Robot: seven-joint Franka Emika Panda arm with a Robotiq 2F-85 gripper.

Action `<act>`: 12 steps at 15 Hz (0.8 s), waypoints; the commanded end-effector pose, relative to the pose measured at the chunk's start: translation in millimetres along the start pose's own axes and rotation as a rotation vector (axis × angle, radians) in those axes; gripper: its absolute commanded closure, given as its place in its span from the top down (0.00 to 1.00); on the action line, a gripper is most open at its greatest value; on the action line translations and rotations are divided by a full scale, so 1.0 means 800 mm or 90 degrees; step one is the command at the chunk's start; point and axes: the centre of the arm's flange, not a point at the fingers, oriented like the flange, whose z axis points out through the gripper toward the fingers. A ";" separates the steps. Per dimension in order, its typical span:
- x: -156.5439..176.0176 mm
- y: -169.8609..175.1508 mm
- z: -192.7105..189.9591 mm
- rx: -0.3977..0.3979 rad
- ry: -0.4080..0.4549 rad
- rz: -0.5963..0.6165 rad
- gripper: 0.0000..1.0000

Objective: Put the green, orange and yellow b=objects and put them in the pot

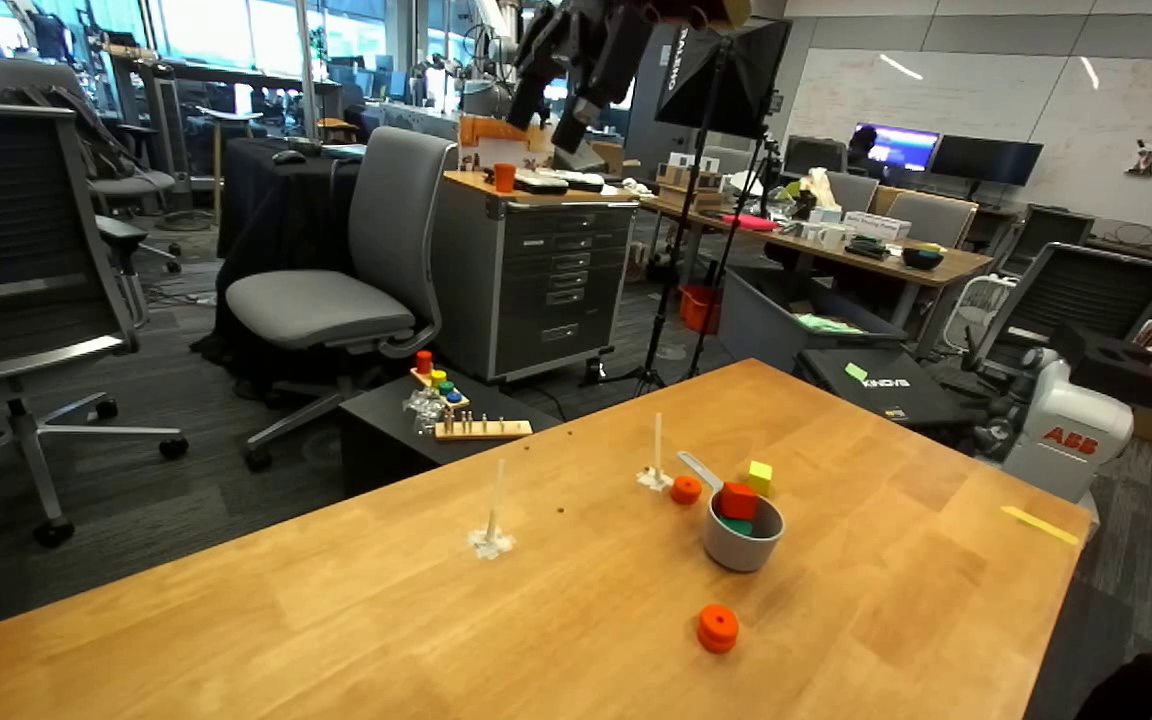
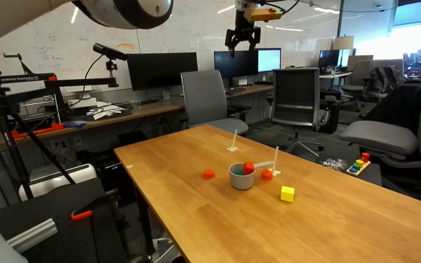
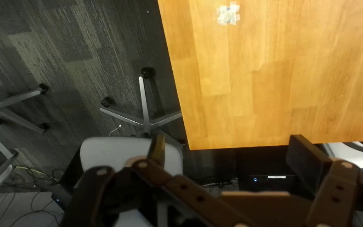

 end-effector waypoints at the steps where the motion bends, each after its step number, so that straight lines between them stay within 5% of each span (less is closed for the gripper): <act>1: -0.075 -0.064 0.018 -0.017 0.011 0.073 1.00; 10: -0.176 -0.034 0.046 -0.009 -0.015 0.319 1.00; 12: -0.176 -0.036 0.068 -0.006 -0.026 0.264 1.00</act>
